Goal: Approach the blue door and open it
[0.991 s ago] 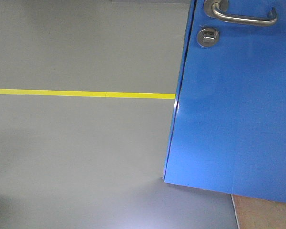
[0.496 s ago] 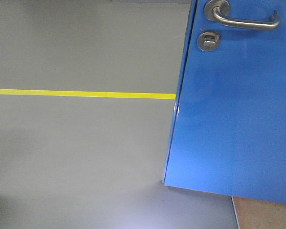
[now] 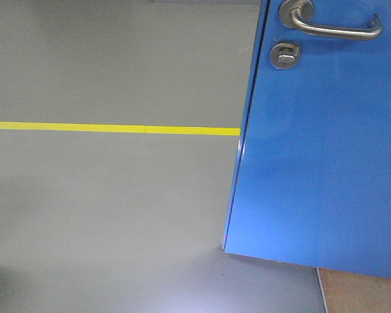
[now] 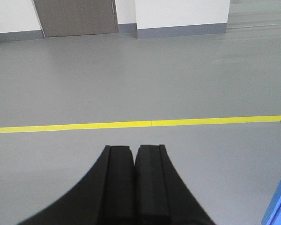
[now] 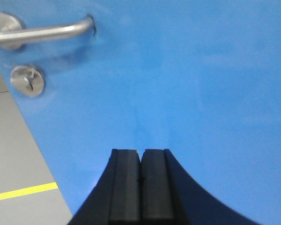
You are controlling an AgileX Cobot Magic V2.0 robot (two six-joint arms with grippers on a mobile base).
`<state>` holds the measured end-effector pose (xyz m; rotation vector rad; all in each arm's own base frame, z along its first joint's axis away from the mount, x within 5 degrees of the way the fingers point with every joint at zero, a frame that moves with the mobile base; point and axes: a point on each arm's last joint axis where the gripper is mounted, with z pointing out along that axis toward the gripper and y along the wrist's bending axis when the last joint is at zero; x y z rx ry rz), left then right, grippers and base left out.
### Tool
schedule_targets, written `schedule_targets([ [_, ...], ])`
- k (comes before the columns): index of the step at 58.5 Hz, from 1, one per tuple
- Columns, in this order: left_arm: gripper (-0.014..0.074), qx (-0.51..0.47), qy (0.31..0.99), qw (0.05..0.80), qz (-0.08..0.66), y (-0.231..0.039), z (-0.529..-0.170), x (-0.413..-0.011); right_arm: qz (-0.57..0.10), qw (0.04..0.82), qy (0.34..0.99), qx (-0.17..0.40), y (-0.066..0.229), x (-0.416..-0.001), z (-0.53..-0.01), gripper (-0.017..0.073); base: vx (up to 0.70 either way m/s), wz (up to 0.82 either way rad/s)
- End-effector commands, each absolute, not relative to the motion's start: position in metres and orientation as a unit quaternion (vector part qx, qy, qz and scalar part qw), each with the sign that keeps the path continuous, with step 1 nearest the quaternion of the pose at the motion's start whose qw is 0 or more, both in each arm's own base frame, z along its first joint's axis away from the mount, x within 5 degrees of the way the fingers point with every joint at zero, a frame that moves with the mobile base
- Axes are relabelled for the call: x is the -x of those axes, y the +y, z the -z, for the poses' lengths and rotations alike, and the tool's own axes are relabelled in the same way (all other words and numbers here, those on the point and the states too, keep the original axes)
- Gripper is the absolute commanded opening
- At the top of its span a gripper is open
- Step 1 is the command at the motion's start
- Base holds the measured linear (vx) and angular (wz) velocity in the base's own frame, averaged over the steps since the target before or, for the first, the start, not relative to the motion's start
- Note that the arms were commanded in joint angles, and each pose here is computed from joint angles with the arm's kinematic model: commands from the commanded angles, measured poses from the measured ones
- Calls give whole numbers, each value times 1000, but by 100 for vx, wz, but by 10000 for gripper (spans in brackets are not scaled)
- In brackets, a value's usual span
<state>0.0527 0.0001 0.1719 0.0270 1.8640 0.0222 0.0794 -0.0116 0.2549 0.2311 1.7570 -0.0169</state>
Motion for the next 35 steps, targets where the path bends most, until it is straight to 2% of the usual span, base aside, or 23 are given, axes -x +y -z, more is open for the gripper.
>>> schedule_targets([
  [1, 70, -9, 774, 633, -10, 0, -179, -54, 25, 683, 726, -72, -10, -70, -255, -8, 0, 0],
  [13, 70, -9, 774, 633, -10, 0, -179, -54, 43, 708, 705, -6, -4, -53, -216, -8, 0, 0],
  [23, 70, -9, 774, 633, -10, 0, -180, -54, 16, 707, 708, 2, -1, -57, -193, -8, 0, 0],
  [35, 70, -9, 774, 633, -10, 0, -179, -54, 16, 708, 706, 0, -2, -57, -193, -8, 0, 0],
])
